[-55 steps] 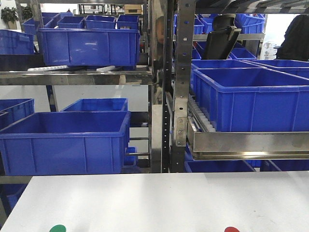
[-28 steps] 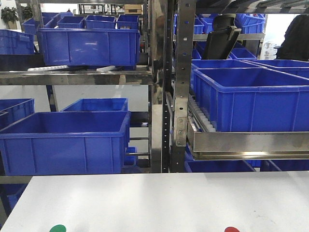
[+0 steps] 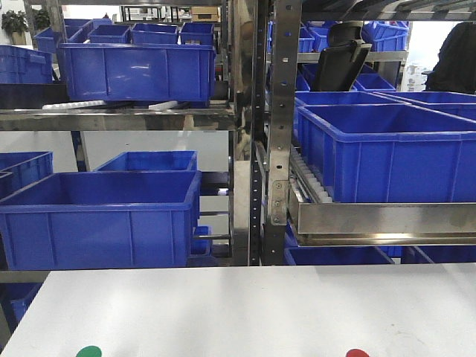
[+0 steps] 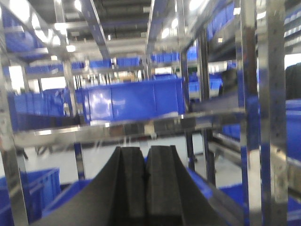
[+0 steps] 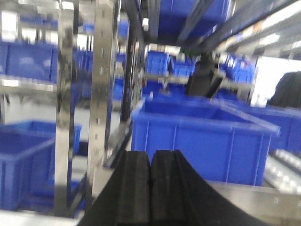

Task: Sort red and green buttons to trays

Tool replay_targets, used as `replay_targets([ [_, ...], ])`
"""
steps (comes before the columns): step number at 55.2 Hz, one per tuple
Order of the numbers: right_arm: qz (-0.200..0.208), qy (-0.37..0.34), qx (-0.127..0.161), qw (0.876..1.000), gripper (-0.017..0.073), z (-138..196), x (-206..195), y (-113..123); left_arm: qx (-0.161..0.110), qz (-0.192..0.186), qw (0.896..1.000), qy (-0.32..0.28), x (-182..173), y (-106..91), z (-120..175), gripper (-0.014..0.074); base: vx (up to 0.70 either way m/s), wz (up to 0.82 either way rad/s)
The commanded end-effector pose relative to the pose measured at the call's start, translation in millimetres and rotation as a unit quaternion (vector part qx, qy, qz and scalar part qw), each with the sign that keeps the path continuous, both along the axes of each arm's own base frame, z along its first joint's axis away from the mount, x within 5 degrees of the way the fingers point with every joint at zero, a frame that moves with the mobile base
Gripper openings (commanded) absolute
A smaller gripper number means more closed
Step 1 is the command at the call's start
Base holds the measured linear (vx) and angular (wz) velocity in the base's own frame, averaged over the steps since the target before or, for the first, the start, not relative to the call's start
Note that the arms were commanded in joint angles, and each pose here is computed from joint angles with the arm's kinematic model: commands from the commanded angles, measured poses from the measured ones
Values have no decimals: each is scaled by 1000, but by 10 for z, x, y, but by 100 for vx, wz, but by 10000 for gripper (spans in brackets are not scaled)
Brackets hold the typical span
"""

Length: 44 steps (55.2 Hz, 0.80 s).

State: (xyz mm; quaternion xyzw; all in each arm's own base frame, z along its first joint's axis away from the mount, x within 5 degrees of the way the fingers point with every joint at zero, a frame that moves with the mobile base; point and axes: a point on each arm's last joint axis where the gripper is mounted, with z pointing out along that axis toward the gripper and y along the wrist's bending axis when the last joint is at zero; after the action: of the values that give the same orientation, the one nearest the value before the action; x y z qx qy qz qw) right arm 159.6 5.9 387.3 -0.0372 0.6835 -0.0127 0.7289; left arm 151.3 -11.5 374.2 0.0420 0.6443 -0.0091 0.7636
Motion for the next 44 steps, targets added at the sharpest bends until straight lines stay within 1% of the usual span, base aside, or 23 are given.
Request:
replay_targets([
  [1,-5,-48,-1,999,44,174,-5,-9,-11,-1,999,-48,38,-3,161,48,0,0],
  [8,-4,-39,-2,999,162,157,-3,-6,-10,-1,999,-40,94,-8,131,134,0,0],
  [11,-3,-36,-2,999,242,151,-2,-5,-10,-1,999,-36,113,-9,119,188,0,0],
  [14,-3,-34,-2,999,342,148,-2,-4,-9,-1,999,-33,127,-10,110,244,0,0],
  [16,-3,-34,-2,999,424,148,-2,-4,-9,-1,999,-32,131,-11,108,296,0,0],
  [21,-5,-42,-1,999,576,154,21,-8,-9,-1,1000,-29,145,-12,97,410,0,0],
  [22,-6,-48,-1,999,620,162,29,-9,-9,-1,1000,-28,149,-12,94,441,0,0],
  [26,-9,-65,0,998,712,189,37,-15,-9,-1,1000,-24,173,-14,80,504,0,0],
  [28,-11,-78,9,997,729,212,32,-19,-8,-1,1000,-21,185,-15,71,529,0,0],
  [30,-11,-91,26,995,727,237,26,-24,-8,-1,1000,-18,200,-16,61,543,0,0],
  [31,-12,-97,30,995,727,248,23,-26,-8,-1,1000,-19,200,-16,63,549,0,0],
  [32,-12,-104,32,994,726,256,23,-29,-8,-1,1000,-19,200,-16,63,551,0,0],
  [35,-15,-101,26,994,720,185,87,-29,-11,-1,1000,-18,200,-16,62,552,0,0],
  [37,-16,-84,20,996,713,69,151,-27,-12,-2,1000,-18,200,-16,62,552,0,0],
  [40,-13,-36,17,999,699,-237,281,-6,-12,-2,1000,-18,200,-16,62,552,0,0],
  [44,-3,40,29,999,672,-802,416,52,-12,-2,1000,-18,200,-16,62,552,0,0],
])
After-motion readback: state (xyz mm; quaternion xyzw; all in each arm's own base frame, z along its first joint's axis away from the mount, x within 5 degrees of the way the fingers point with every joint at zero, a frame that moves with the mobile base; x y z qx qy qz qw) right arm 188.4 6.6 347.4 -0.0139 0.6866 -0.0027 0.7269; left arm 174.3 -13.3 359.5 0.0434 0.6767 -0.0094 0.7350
